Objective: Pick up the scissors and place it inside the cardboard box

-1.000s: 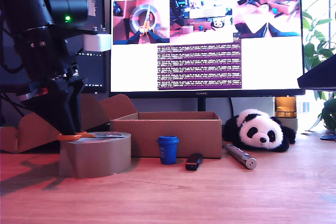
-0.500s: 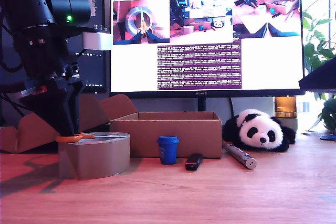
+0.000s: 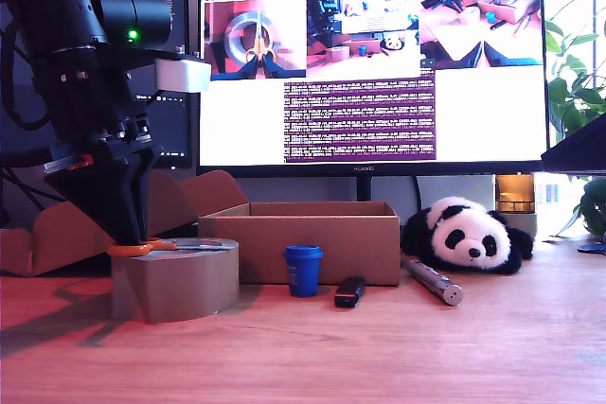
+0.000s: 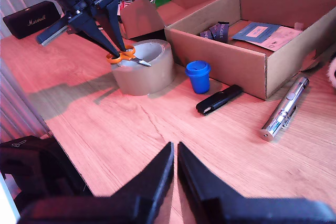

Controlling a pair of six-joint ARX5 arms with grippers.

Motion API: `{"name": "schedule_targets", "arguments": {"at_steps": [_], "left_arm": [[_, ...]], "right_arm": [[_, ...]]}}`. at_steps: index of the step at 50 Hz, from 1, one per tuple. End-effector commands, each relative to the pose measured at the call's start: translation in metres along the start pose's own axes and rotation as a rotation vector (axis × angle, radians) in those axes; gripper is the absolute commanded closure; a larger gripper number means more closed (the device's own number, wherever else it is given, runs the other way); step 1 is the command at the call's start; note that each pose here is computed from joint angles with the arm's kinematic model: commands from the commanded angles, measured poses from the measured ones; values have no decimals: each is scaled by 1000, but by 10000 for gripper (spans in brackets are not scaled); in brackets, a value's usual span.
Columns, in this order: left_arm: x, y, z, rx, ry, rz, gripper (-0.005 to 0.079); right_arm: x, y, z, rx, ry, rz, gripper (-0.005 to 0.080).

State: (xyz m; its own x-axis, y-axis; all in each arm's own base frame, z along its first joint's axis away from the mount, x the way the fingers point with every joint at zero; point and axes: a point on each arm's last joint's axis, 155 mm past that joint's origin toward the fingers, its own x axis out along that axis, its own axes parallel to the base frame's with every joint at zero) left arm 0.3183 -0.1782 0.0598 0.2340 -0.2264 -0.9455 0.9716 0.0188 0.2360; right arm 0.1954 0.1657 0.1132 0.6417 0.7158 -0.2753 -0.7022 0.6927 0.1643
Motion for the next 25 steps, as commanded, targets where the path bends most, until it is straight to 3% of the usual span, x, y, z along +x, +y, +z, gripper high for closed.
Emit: {"name": "schedule_targets", "arguments": {"at_steps": [1,25], "left_arm": [[25,-22,-13,0,49,-90,765],[-5,-6,-3,11,12,-3,765]], "right_arm": [[1,-1,-4,1,8,-3,763],[1,-1,-4,0,8,-3,763]]}}
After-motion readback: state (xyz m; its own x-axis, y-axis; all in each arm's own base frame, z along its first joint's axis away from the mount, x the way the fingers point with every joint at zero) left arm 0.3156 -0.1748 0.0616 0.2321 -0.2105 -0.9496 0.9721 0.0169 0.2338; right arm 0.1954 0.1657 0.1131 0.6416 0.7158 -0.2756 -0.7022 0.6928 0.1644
